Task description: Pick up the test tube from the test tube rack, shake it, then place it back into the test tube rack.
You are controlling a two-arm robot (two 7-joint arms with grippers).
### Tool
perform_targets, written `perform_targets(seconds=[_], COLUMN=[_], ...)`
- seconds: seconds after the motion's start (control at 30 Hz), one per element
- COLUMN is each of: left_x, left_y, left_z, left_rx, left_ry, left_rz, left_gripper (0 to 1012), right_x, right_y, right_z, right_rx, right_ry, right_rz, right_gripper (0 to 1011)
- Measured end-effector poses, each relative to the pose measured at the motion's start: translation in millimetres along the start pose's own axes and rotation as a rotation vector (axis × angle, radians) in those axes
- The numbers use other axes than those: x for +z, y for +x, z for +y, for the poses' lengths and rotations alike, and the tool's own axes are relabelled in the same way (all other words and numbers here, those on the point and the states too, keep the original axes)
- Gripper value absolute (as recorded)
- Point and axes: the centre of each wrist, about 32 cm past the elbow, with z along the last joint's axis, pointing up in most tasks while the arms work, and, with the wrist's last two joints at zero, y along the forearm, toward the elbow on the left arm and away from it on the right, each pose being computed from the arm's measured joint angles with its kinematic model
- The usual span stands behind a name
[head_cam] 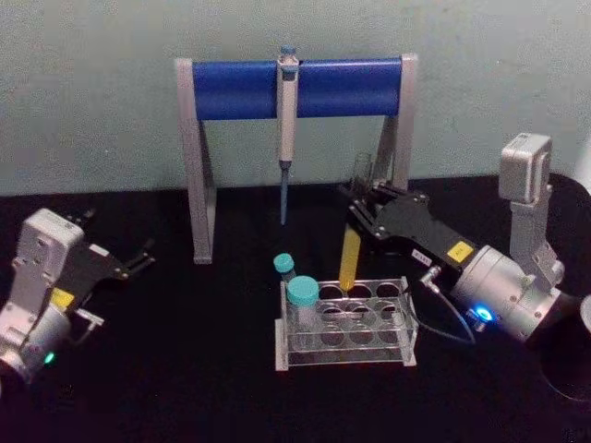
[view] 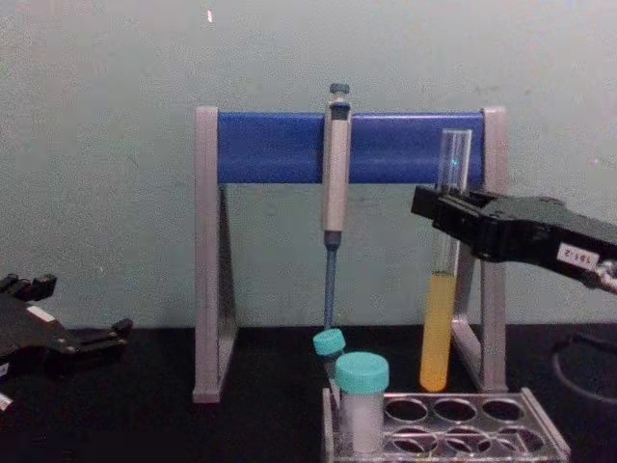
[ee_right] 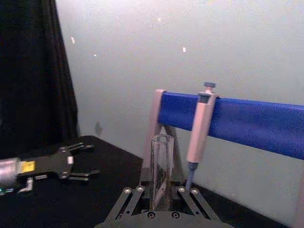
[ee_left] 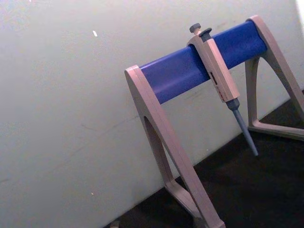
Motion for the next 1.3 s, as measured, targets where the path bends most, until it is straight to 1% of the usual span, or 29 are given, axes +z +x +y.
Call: perform_targets(seconds=[0.17, 0.43, 0.87, 1.3], left_x=[0.0, 0.0, 0.0, 0.0], left_y=[0.0, 0.0, 0.0, 0.0], left_z=[0.0, 0.0, 0.0, 0.0], left_rx=[0.000, 0.000, 0.000, 0.000], left_ry=[0.000, 0.000, 0.000, 0.000], left_rz=[0.000, 0.000, 0.000, 0.000], left_gripper=[1001, 1001, 1001, 1001], right_x=[-1.3, -4.1, -13.0, -20.5], right_y=[-3.3, -5.7, -8.1, -8.1], right_z=[-2.5, -3.7, -2.1, 1.0], right_rx=[0.054, 0.079, 0.082, 0.075], right_ry=[-0.002, -0.010, -0.032, -0.054], right_rz=[0.020, 0.032, 0.047, 0.041], right_gripper=[233, 233, 233, 233])
